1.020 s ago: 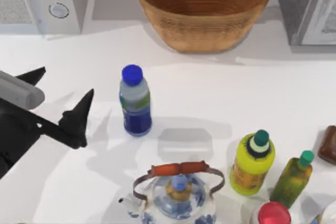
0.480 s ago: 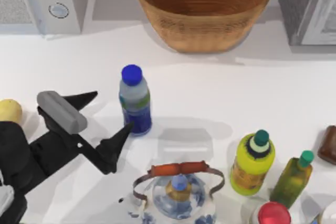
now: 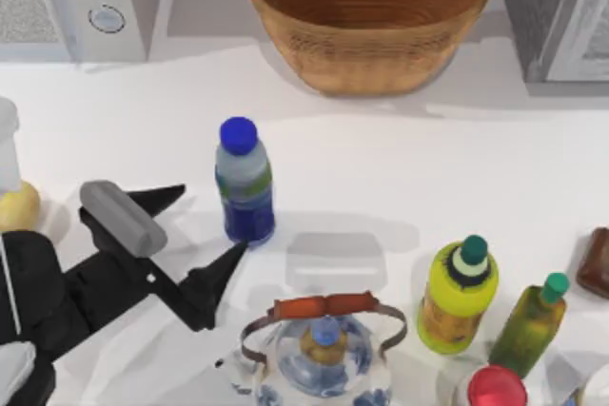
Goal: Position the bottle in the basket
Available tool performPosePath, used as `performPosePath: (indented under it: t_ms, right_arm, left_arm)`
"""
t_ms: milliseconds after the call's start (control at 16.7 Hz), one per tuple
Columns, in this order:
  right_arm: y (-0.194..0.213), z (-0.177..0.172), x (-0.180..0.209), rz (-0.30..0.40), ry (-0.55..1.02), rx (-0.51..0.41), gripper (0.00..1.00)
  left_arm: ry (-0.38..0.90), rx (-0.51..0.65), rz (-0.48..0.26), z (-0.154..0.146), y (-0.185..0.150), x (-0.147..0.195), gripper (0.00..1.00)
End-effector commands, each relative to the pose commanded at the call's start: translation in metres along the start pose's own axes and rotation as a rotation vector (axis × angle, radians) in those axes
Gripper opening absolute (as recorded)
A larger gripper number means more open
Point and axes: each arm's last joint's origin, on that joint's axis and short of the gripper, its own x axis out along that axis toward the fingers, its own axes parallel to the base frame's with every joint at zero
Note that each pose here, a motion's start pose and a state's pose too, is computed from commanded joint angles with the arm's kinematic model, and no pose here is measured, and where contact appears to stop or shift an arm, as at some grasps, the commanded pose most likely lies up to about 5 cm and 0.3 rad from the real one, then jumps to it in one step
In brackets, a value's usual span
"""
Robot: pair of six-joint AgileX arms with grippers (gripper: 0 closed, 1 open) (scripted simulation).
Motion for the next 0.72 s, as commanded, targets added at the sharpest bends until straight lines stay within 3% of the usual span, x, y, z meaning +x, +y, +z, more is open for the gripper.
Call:
performPosePath:
  t_ms: [720]
  right_arm:
    - [0.0, 0.0, 0.0, 0.0, 0.0, 0.0, 1.0]
  left_arm:
    - [-0.043, 0.026, -0.008, 0.009, 0.001, 0.051, 1.0]
